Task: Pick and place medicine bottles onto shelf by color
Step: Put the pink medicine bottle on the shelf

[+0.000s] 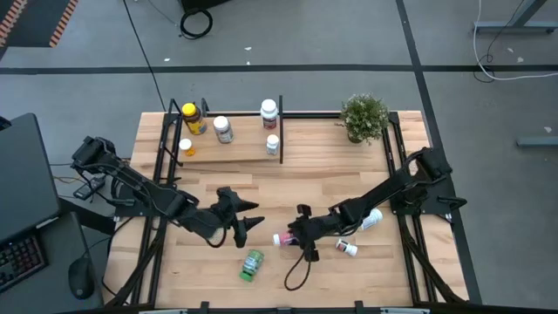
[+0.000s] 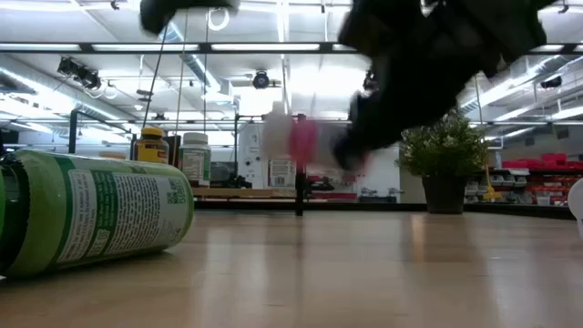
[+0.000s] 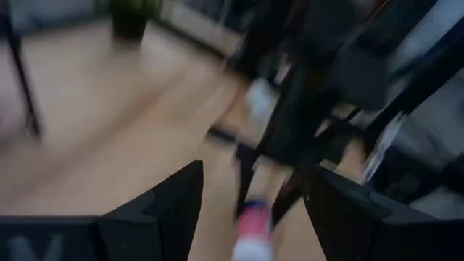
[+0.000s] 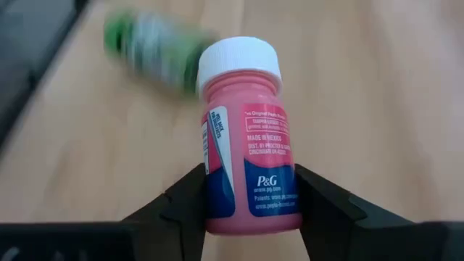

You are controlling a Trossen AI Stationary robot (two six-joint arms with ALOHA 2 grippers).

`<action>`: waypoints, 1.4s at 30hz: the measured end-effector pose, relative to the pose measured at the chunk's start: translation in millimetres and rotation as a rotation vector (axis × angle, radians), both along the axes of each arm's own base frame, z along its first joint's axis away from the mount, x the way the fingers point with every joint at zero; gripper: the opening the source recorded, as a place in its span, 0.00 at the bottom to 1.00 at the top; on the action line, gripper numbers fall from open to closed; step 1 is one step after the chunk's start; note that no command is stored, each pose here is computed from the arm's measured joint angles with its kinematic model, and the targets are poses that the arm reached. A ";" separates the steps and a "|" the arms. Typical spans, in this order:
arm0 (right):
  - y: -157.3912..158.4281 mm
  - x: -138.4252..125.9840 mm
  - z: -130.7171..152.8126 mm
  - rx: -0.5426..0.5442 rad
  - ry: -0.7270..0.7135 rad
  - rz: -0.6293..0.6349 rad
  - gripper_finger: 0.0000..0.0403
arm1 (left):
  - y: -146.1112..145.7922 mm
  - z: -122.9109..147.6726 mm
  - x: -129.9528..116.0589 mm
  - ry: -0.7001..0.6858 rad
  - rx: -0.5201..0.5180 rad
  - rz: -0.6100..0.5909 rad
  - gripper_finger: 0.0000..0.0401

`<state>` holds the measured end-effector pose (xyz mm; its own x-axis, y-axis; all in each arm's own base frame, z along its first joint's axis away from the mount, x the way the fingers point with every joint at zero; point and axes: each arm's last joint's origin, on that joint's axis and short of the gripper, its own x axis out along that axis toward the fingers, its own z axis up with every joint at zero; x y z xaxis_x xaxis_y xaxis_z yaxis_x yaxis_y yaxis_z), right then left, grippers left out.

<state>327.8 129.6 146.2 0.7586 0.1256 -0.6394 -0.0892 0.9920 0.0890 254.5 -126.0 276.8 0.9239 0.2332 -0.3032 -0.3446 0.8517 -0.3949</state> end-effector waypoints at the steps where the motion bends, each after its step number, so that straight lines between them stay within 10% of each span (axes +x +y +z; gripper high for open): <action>1: -1.2 0.4 9.2 0.001 -0.045 -0.022 0.44 | 1.3 8.3 -1.4 -0.046 0.022 0.007 0.59; 14: -29.3 -10.8 116.2 0.006 -0.553 -0.280 0.45 | 12.2 43.3 -10.9 -0.188 0.174 0.000 0.63; 42: -31.7 -10.1 120.7 0.015 -0.586 -0.244 0.45 | 41.8 32.9 9.8 -0.150 0.055 -0.037 0.74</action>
<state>317.7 97.9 267.0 0.9900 -0.0896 -0.1088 0.1013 0.9890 0.1077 264.4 -84.3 309.7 0.9663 0.2103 -0.1485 -0.2527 0.8847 -0.3917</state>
